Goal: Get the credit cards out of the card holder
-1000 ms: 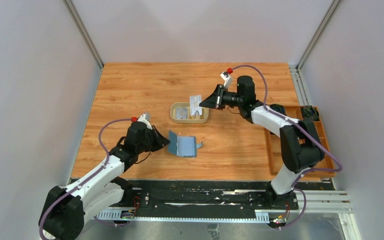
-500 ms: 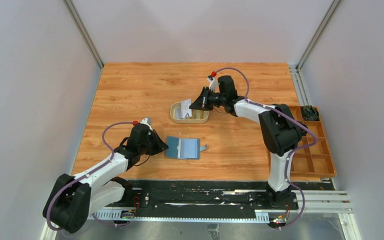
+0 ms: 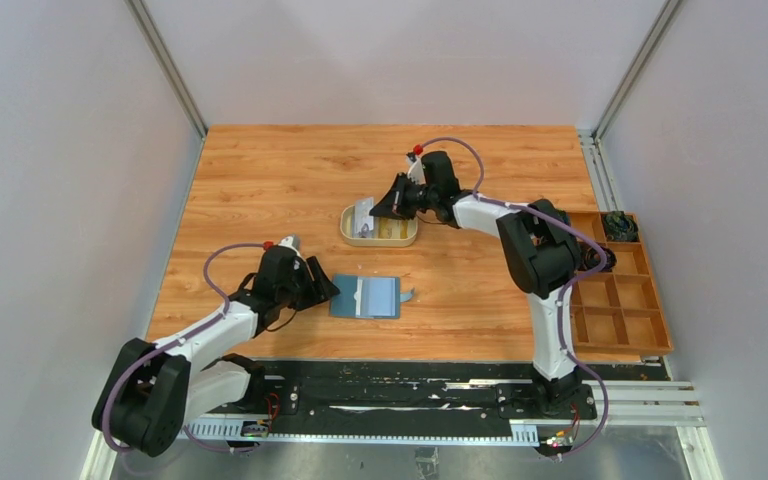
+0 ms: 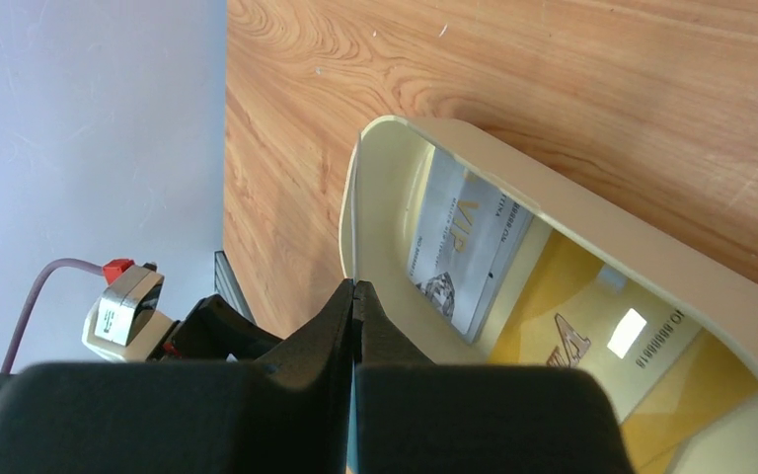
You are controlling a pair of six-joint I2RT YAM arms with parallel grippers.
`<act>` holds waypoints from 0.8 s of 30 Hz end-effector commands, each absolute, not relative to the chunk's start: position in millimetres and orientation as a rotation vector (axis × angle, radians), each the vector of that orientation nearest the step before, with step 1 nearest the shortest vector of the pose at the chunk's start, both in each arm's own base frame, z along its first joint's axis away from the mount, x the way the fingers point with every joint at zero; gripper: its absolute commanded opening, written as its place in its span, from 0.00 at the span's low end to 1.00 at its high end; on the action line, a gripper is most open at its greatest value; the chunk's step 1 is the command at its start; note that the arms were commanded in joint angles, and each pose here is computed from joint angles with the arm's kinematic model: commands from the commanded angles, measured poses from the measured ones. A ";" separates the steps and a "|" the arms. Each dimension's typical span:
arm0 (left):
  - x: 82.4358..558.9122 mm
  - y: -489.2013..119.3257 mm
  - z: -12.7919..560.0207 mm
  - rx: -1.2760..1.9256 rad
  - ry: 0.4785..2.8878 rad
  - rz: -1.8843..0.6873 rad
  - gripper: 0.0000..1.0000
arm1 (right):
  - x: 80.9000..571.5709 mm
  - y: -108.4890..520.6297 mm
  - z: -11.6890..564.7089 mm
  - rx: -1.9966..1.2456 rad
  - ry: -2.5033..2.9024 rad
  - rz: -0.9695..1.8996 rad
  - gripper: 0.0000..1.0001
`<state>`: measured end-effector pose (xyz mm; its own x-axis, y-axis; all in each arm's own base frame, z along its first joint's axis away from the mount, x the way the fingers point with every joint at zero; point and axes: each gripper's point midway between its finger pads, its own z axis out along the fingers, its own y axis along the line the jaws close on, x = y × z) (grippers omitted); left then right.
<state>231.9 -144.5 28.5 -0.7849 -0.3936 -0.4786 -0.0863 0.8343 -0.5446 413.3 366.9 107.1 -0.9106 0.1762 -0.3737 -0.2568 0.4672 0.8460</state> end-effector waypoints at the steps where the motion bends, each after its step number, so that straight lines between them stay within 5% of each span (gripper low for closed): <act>1: 237.7 -135.8 32.9 -0.333 2.404 -0.626 0.61 | 413.1 383.1 100.5 -0.060 2.328 1.426 0.00; 18: 235.7 -131.0 39.7 -0.308 2.399 -0.610 0.66 | 412.7 387.5 70.3 -0.007 2.402 1.385 0.00; 24: 236.0 -130.0 40.8 -0.306 2.400 -0.605 0.66 | 411.7 390.0 70.8 -0.054 2.422 1.335 0.21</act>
<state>229.7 -132.5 32.0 -0.7840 -0.3646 -0.5024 -0.0781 0.8609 -0.5028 414.4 382.5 76.6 -0.9286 0.1752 -0.3270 -0.1952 0.5190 0.8322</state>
